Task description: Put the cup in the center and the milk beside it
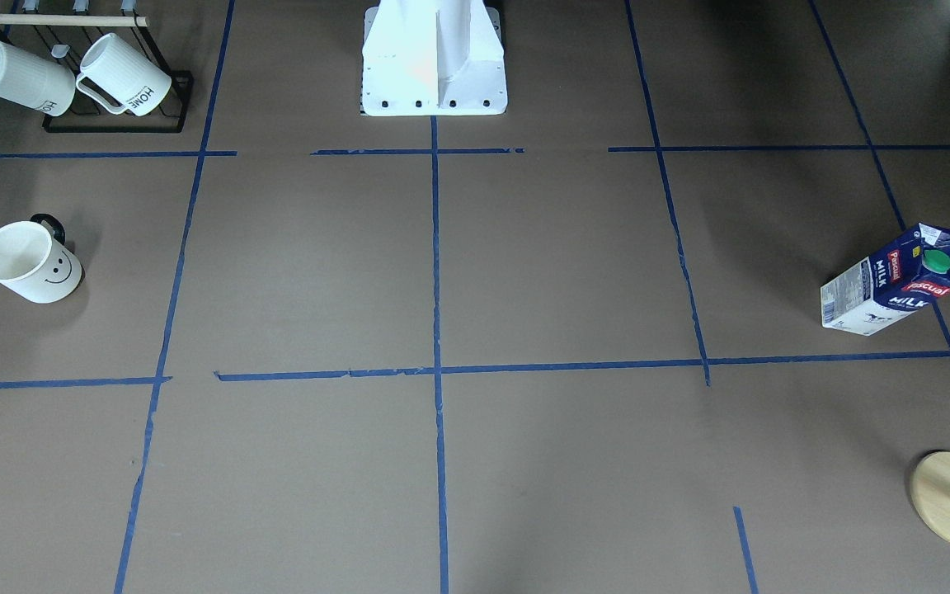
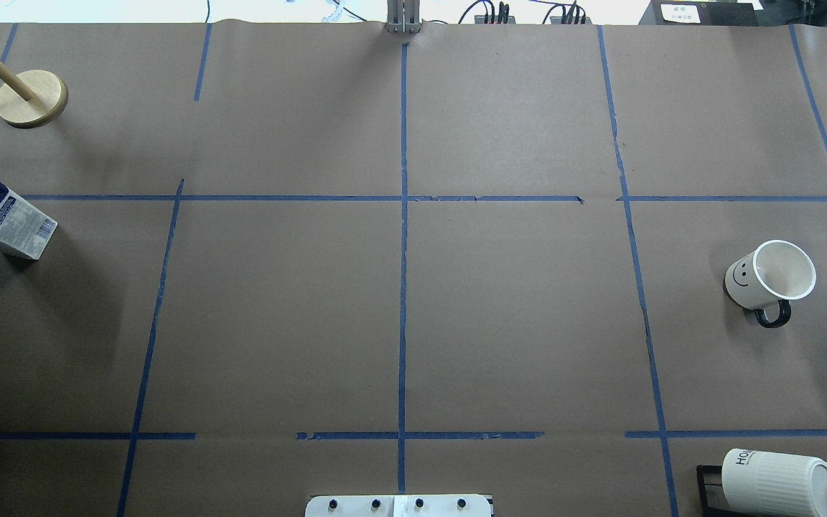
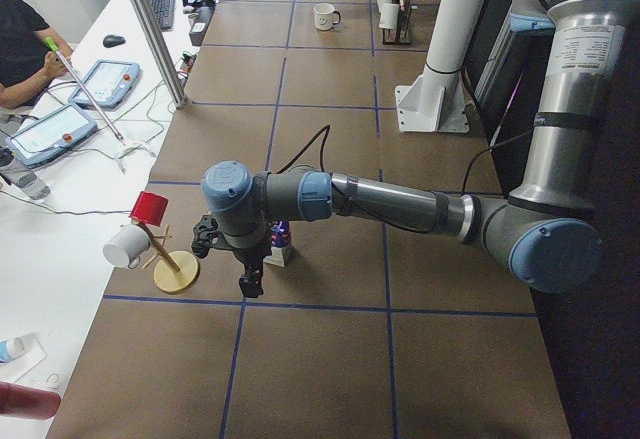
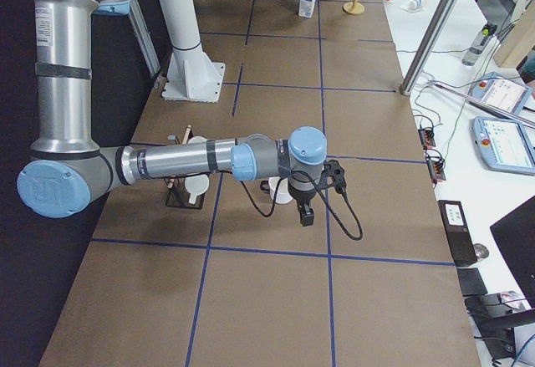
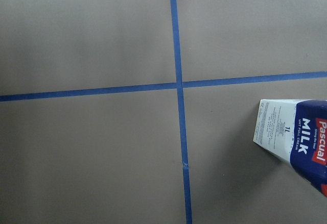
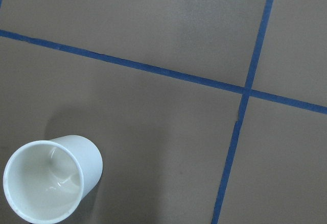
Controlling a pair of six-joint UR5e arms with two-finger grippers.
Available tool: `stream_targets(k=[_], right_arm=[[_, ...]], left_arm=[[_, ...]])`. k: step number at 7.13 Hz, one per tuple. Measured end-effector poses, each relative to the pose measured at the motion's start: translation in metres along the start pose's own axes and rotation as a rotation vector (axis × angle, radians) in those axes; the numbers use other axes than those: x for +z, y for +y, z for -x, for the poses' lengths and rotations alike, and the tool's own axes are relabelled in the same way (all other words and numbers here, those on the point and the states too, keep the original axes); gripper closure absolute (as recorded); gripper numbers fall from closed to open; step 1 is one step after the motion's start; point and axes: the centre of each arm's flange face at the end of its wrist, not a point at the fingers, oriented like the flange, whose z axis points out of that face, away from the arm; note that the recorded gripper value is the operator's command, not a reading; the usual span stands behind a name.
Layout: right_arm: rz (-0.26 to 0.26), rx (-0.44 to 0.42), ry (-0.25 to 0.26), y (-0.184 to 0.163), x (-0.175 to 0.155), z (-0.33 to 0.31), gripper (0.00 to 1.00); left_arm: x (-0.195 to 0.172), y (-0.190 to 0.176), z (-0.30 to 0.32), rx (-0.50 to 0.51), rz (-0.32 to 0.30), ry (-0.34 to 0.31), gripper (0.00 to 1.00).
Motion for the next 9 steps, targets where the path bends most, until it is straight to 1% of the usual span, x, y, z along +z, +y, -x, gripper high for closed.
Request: stream_targets(k=[2, 4, 5, 6, 7, 8, 9], right_arm=[[0.018, 0.002, -0.005, -0.001, 0.009, 0.007, 0.00], [0.026, 0.103, -0.009, -0.005, 0.022, 0.024, 0.01], [0.014, 0.151, -0.018, -0.007, 0.037, 0.044, 0.01], [0.002, 0.192, -0.030, -0.008, 0.060, 0.070, 0.01], [-0.011, 0.218, -0.035, -0.007, 0.090, 0.092, 0.01], [-0.028, 0.221, -0.041, -0.003, 0.118, 0.101, 0.04], [-0.040, 0.217, -0.049, 0.001, 0.134, 0.102, 0.68]], left_arm=[[-0.001, -0.001, -0.001, 0.012, -0.018, -0.001, 0.00], [-0.001, 0.000, 0.000, 0.013, -0.021, -0.001, 0.00], [-0.001, 0.000, -0.001, 0.014, -0.022, -0.001, 0.00], [-0.002, -0.001, -0.001, 0.016, -0.024, -0.001, 0.00], [-0.002, -0.001, -0.002, 0.017, -0.026, -0.002, 0.00], [-0.004, -0.001, -0.003, 0.020, -0.029, -0.002, 0.00], [-0.007, -0.001, -0.006, 0.025, -0.035, -0.003, 0.00]])
